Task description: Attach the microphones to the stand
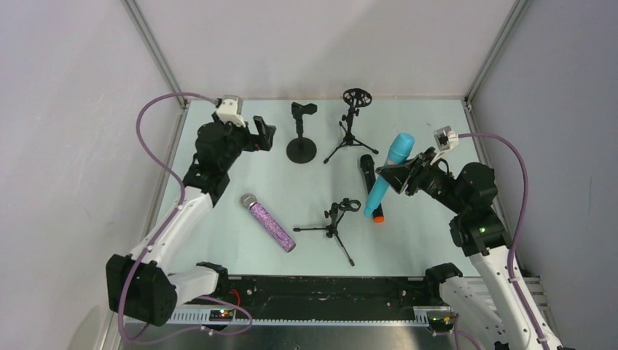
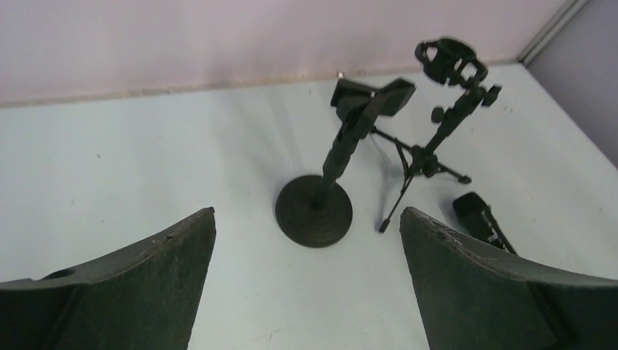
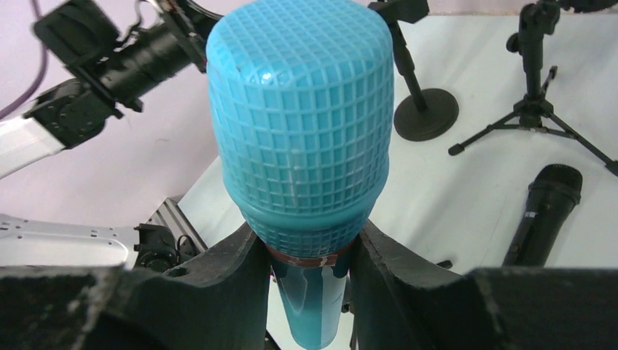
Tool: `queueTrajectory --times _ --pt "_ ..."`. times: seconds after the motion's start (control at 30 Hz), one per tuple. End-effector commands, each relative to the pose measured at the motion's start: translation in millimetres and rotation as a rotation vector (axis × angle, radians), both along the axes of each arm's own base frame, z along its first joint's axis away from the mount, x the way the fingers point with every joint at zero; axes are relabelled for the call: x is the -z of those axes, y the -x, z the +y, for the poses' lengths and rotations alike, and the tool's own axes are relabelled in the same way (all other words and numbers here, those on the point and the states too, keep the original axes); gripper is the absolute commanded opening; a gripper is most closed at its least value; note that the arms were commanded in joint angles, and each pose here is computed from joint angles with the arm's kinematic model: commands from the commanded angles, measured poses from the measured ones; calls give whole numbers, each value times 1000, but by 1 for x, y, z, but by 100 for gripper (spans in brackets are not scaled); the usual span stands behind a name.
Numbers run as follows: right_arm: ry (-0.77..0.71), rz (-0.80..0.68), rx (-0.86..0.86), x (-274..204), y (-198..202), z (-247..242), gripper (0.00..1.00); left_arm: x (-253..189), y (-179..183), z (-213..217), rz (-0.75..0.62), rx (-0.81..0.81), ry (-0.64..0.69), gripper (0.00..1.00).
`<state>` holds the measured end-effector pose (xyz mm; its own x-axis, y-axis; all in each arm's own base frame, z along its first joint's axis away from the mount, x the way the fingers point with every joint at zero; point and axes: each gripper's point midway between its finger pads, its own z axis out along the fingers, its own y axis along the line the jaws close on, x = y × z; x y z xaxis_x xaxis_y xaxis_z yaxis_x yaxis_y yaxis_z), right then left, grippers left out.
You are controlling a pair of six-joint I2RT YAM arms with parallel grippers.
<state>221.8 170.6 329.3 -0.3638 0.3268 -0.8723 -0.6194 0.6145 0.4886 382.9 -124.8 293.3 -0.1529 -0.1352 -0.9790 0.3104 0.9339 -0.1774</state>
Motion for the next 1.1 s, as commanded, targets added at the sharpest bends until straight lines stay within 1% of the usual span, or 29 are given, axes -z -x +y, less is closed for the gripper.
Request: queueTrajectory --times 0.0,0.1,0.17,0.33,0.43,0.67,0.9,1.0,1.07 --pt "-20 -140 -9 -45 -1 4 0 13 -5 -11 21 54 7 100" --pt "-20 -157 -31 -53 -1 12 0 23 -6 -17 71 64 65 100" --pt "-11 -182 -51 -60 1 18 0 27 -5 -22 89 84 79 100" --pt "2 -249 -87 -80 8 30 0 38 -3 -17 103 64 64 100" --pt "0 -287 -73 -88 7 32 0 41 -1 -14 102 56 49 100" --pt "10 -309 -51 -89 -2 39 0 46 0 -12 108 48 41 100" --pt "59 -298 -37 -76 -9 45 0 54 -2 -16 135 60 50 100" --pt "73 -340 -29 -75 -7 43 0 56 -3 -17 144 62 54 100" --pt "52 -383 -18 -80 -4 41 0 57 -3 -18 147 65 55 100"
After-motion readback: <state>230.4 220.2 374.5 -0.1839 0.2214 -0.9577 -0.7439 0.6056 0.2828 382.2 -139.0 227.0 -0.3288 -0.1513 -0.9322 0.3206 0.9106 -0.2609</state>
